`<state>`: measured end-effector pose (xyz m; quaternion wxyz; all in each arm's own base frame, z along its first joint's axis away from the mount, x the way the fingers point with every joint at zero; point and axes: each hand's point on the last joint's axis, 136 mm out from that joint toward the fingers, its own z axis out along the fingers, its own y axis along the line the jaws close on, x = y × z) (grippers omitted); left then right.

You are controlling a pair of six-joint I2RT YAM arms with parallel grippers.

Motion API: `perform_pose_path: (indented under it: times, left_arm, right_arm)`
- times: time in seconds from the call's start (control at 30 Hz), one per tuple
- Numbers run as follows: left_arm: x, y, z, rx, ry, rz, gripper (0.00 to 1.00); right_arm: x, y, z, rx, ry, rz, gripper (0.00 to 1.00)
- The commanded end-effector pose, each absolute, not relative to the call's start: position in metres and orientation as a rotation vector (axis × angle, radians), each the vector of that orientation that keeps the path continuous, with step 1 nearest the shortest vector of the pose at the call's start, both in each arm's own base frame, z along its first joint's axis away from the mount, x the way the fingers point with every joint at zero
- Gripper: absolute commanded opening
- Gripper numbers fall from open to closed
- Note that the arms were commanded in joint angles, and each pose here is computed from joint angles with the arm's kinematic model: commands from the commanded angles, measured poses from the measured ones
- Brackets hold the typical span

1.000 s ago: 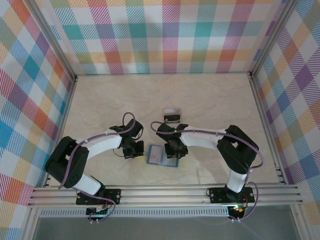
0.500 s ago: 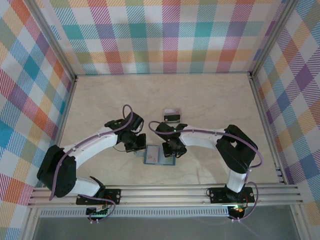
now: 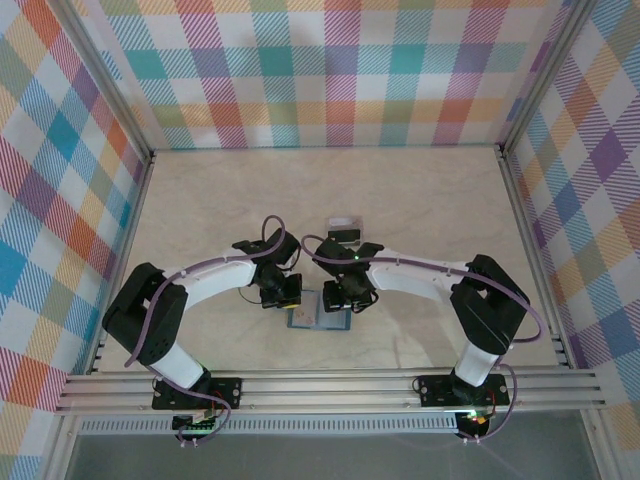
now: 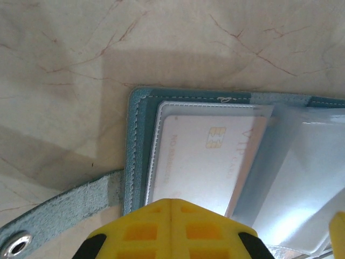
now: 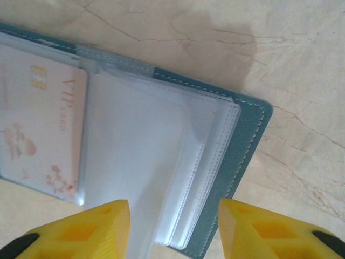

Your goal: Take the credit cards out of the card holder

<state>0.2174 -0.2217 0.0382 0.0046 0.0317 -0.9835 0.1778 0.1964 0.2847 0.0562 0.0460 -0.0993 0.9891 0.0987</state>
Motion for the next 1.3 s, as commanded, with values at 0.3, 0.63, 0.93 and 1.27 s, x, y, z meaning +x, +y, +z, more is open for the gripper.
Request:
perform_pose_path:
  times: [0.3, 0.63, 0.93, 1.27]
  left_arm:
    - [0.211, -0.211, 0.027, 0.1, -3.075, 0.5, 0.02]
    - [0.202, -0.201, 0.023, 0.167, -3.06, 0.522, 0.01]
    - [0.196, -0.195, 0.023, 0.19, -3.056, 0.512, 0.01]
    - [0.203, -0.198, 0.034, 0.178, -3.075, 0.53, 0.01]
  right_arm:
    - [0.196, 0.334, 0.109, -0.315, 2.975, 0.7, 0.37]
    - [0.196, 0.367, 0.068, -0.185, 3.029, 0.892, 0.23]
    - [0.195, 0.343, 0.029, -0.136, 3.103, 0.772, 0.23]
    - [0.2, 0.322, 0.022, -0.123, 3.091, 0.765, 0.23]
